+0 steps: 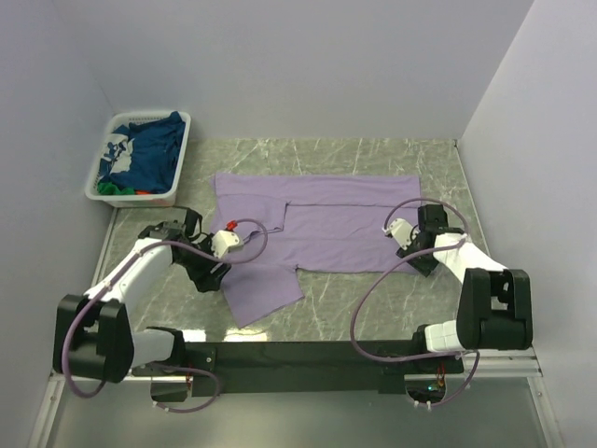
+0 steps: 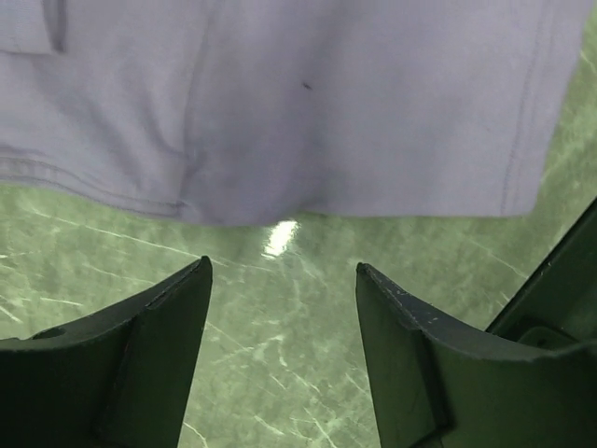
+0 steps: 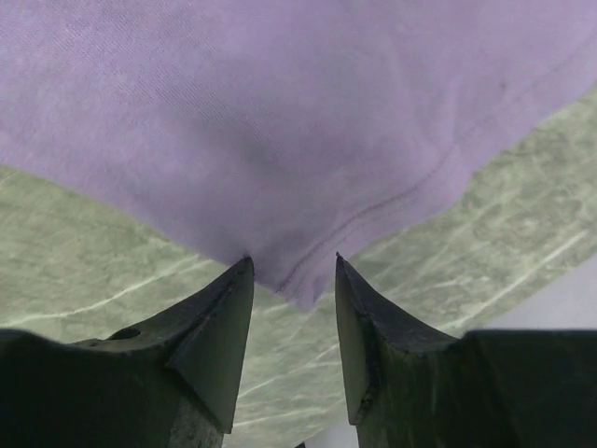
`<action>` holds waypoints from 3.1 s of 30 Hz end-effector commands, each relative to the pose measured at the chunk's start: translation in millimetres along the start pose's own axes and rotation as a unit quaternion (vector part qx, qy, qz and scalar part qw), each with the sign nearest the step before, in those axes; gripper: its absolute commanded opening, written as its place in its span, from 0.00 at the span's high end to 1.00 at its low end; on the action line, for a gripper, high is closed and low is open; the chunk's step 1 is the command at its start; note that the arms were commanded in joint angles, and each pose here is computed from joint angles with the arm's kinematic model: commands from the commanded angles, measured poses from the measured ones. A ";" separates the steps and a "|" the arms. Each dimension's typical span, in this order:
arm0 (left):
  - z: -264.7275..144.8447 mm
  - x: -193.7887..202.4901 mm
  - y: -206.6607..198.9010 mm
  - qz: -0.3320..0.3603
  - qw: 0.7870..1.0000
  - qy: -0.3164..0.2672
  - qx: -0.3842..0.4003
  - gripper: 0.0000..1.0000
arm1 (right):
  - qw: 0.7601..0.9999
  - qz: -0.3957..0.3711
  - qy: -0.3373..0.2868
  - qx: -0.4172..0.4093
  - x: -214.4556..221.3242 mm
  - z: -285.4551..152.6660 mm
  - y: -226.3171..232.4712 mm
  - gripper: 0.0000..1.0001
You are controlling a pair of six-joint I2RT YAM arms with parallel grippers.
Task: Fold and stack the t-shirts
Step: Fold the tshirt
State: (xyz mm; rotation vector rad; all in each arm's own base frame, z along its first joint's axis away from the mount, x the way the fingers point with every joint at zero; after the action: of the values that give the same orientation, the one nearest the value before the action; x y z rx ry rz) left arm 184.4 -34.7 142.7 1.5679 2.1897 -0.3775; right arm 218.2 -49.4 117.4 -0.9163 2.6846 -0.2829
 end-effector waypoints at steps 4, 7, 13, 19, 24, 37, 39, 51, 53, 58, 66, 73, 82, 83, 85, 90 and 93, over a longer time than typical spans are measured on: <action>-15.3 -13.9 37.6 -0.052 0.997 -0.048 -0.016 0.32 | 0.999 -0.033 0.011 -0.013 2.2 9.7 2.8 0.53; -19.0 -13.1 45.8 -0.061 0.997 -0.051 -0.018 0.32 | 0.998 -0.047 0.023 -0.024 5.3 11.9 4.9 0.52; -21.4 -11.4 50.2 -0.064 0.996 -0.050 -0.021 0.31 | 0.998 -0.048 0.011 -0.039 1.2 -2.2 -1.9 0.45; -22.5 -11.8 52.3 -0.061 0.997 -0.049 -0.026 0.31 | 0.997 -0.050 -0.013 -0.057 -6.4 -21.5 -11.8 0.43; -21.4 -11.8 54.7 -0.060 0.997 -0.047 -0.026 0.31 | 0.995 -0.060 0.009 -0.075 -3.7 -11.1 -9.8 0.46; -10.6 -4.9 59.4 -0.044 0.998 -0.038 -0.025 0.33 | 0.994 -0.070 0.050 -0.061 5.7 20.0 -6.8 0.65; -7.8 -3.8 59.8 -0.036 0.999 -0.033 -0.022 0.35 | 0.995 -0.063 0.052 -0.059 2.9 22.4 -9.3 0.83; 19.6 -14.6 45.7 0.057 0.998 -0.007 -0.018 0.49 | 0.996 -0.045 0.043 -0.060 -5.9 15.7 -16.0 1.00; 24.9 -13.4 46.4 0.060 0.998 0.003 -0.019 0.48 | 0.996 -0.042 0.040 -0.061 -7.9 14.4 -17.7 1.00; 41.6 -4.4 51.5 0.075 0.997 0.029 -0.022 0.46 | 0.997 -0.040 0.039 -0.060 -9.4 13.2 -20.1 1.00; 49.3 14.4 36.0 0.090 0.994 0.067 0.008 0.82 | 0.997 -0.034 0.037 -0.056 -8.8 8.5 -24.6 1.00; 16.4 4.4 16.8 0.090 0.995 0.037 0.000 0.99 | 0.997 -0.032 0.021 -0.060 0.1 -9.3 -23.3 1.00; -9.0 -1.4 14.5 0.079 0.997 0.011 0.004 0.99 | 0.998 -0.023 -0.002 -0.057 -3.1 -27.2 -33.6 1.00; -8.6 -1.5 17.1 0.075 0.997 0.010 0.013 0.99 | 0.998 -0.023 -0.004 -0.060 -6.2 -26.6 -36.1 1.00; -17.5 -6.2 26.1 0.064 0.998 -0.001 0.015 0.99 | 0.998 -0.018 -0.012 -0.057 -14.1 -31.8 -44.7 1.00; -24.1 -13.6 45.4 0.048 0.998 -0.018 0.031 0.99 | 0.998 -0.014 -0.013 -0.063 -28.5 -32.8 -59.7 1.00; -28.0 -20.2 59.9 0.039 0.998 -0.029 0.031 0.99 | 0.998 -0.010 -0.017 -0.063 -38.7 -33.0 -70.6 1.00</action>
State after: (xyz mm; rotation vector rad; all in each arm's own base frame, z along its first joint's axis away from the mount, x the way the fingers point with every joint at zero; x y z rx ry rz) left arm 234.0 -18.6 168.6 1.6556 2.1185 -0.3924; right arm 266.2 -73.0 166.1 -0.9990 2.6856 -0.1087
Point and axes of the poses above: each gripper's point midway between its finger pads, its own z axis out along the fingers, its own y axis along the line the jaws close on, x = y × z, the point moved 10 cm from there along -z, back along the fingers, and after that the axes turned 11 degrees about z, right-handed, at the moved point
